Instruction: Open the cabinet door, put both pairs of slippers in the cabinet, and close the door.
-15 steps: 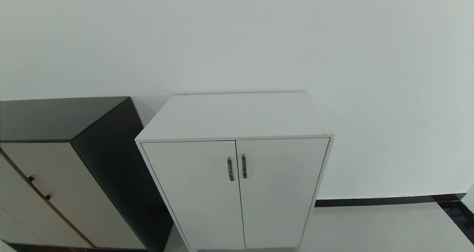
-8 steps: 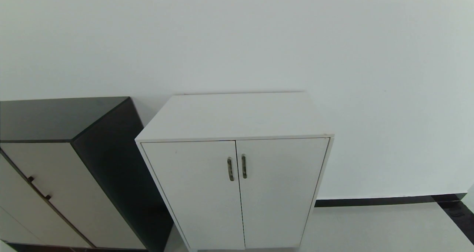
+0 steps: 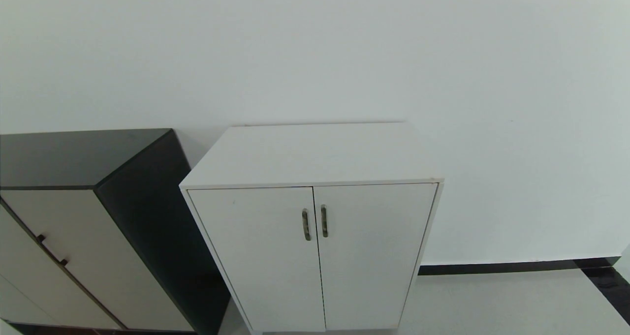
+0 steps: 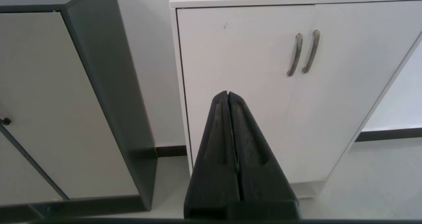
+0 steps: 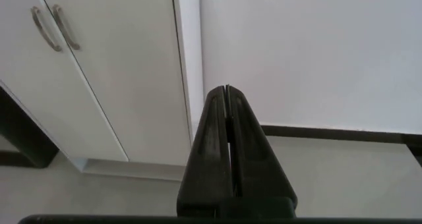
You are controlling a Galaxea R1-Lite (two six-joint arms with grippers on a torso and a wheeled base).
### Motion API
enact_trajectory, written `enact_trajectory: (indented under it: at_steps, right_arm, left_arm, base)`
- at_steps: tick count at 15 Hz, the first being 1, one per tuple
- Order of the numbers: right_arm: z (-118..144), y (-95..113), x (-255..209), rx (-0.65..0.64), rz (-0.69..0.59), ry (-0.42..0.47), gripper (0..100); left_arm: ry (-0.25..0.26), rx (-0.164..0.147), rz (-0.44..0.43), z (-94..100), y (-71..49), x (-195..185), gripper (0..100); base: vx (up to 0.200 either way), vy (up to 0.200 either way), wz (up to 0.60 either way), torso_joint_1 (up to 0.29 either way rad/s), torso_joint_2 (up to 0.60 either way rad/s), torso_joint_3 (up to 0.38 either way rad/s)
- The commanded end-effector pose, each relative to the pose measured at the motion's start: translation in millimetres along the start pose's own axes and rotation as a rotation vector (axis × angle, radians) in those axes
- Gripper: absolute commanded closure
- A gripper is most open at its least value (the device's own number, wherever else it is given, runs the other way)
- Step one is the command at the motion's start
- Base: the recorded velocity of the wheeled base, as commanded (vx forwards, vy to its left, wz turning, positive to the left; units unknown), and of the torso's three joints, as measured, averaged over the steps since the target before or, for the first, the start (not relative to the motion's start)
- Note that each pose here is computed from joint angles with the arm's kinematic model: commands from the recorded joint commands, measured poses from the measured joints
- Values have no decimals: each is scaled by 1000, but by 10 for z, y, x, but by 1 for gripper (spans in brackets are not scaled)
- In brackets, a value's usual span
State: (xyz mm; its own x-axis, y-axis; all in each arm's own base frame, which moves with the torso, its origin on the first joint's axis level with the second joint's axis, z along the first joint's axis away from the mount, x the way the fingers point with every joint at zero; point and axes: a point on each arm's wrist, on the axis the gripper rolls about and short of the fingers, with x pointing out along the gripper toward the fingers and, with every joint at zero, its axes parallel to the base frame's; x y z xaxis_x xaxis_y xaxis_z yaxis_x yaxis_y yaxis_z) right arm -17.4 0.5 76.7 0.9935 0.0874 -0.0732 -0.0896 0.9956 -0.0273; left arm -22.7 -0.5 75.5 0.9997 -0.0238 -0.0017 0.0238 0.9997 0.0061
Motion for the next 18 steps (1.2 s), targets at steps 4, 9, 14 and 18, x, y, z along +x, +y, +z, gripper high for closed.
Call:
enact_trajectory:
  at_steps: [4, 9, 14, 18]
  right_arm:
    - [-17, 11, -50, -15, -43, -67, 100]
    - [-16, 5, -51, -14, -73, -69, 100]
    - [-16, 5, -51, -15, -70, -69, 100]
    - [-17, 5, -51, -13, -70, -68, 100]
  left_arm:
    - [0, 0, 1, 0, 0, 0, 100]
    - [0, 2, 1, 0, 0, 0, 100]
    - [0, 2, 2, 0, 0, 0, 100]
    - [0, 2, 1, 0, 0, 0, 100]
  base:
    - [0, 0, 0, 0, 0, 0]
    - [0, 0, 0, 0, 0, 0]
    - [0, 0, 0, 0, 0, 0]
    - [0, 0, 0, 0, 0, 0]
